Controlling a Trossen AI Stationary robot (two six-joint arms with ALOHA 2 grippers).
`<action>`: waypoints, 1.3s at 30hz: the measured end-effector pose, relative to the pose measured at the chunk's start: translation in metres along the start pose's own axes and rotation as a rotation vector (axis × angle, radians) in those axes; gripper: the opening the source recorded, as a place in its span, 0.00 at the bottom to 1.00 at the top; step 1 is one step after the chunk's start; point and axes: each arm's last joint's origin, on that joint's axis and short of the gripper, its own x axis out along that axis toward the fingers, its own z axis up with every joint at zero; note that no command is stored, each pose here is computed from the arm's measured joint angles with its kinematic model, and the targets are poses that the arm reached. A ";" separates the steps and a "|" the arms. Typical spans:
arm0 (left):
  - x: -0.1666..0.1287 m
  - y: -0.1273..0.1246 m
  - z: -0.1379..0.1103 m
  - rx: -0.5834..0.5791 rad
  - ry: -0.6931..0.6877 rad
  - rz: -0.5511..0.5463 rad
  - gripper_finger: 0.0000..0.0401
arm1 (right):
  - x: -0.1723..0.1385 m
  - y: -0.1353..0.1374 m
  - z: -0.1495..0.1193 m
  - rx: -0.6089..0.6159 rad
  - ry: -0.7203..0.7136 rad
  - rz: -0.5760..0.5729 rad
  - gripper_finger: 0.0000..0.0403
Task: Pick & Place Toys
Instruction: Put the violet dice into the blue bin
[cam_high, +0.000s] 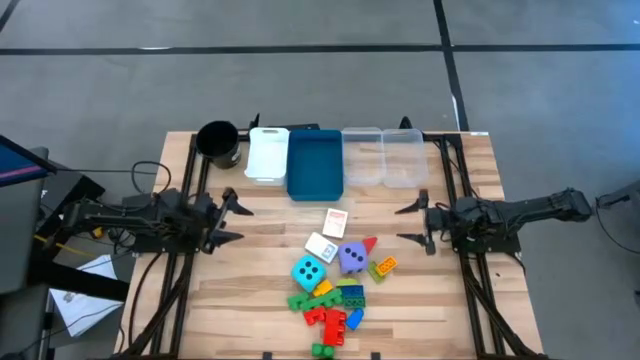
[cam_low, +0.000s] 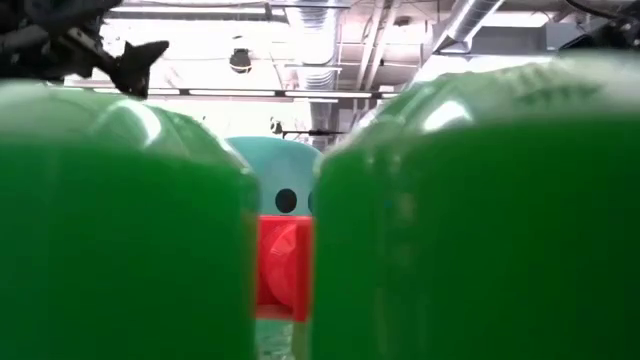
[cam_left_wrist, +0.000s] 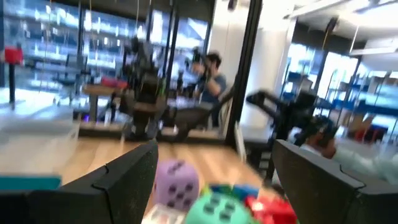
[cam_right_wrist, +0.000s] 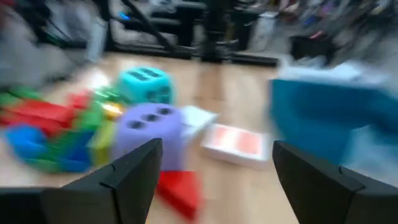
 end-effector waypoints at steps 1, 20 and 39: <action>0.000 0.000 0.002 0.004 -0.021 -0.004 0.77 | 0.000 -0.001 0.001 -0.022 0.001 -0.026 0.74; 0.006 0.011 -0.003 0.082 -0.007 0.311 0.77 | -0.003 -0.008 0.025 0.459 -0.252 -0.093 0.74; 0.018 0.015 -0.010 0.074 0.024 0.315 0.77 | 0.002 0.002 0.036 0.434 -0.327 0.057 0.74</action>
